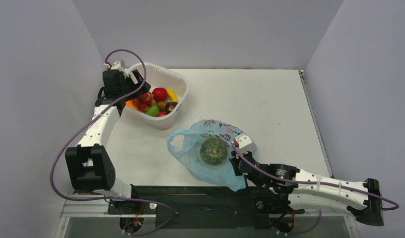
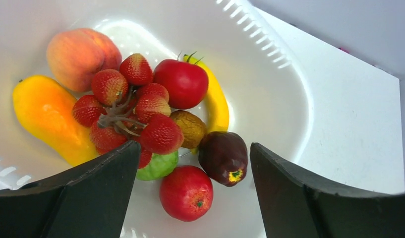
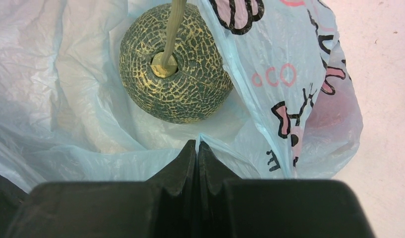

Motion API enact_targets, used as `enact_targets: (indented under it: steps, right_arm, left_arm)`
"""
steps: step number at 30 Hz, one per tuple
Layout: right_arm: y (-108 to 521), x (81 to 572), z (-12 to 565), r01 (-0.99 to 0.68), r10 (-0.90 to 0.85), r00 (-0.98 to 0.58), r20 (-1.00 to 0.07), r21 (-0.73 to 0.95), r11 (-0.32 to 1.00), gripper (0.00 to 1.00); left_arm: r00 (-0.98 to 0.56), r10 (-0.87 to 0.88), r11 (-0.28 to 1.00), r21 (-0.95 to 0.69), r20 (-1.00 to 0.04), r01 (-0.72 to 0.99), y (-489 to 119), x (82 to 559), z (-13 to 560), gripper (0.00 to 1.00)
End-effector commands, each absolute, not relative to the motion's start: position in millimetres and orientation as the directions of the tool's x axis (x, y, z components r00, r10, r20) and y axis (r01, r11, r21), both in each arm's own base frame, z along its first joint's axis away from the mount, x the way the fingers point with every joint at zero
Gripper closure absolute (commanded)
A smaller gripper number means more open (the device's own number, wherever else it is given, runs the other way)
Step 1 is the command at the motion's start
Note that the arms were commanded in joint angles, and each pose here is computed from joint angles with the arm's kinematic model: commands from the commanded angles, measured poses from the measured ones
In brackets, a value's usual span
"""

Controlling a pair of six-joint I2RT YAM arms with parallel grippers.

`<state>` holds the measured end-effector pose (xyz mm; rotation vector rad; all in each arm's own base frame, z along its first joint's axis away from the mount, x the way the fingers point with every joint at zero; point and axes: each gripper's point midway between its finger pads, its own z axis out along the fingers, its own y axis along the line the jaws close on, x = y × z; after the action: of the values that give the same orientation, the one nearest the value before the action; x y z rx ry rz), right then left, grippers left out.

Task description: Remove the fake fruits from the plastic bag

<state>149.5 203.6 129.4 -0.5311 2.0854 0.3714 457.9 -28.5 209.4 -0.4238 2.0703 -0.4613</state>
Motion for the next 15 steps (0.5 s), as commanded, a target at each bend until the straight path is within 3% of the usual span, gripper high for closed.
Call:
enact_targets:
  steps: [1,8,15]
  right_arm:
    - [205,154,152,-0.487,-0.144,-0.446,-0.883,0.104,0.867,1.0]
    - [204,151,158,-0.501,-0.113,-0.436,-0.893,0.136,0.855,1.0]
    - [205,150,160,-0.509,-0.104,-0.43,-0.897,0.146,0.848,1.0]
  left_arm:
    - [-0.324,-0.348,0.931,-0.366,-0.88,-0.004,-31,453,274,0.19]
    - [-0.257,-0.266,0.94,-0.308,-0.929,0.143,-88,428,309,0.11]
    - [-0.466,-0.462,0.65,-0.646,-0.754,0.4,-176,375,342,0.16]
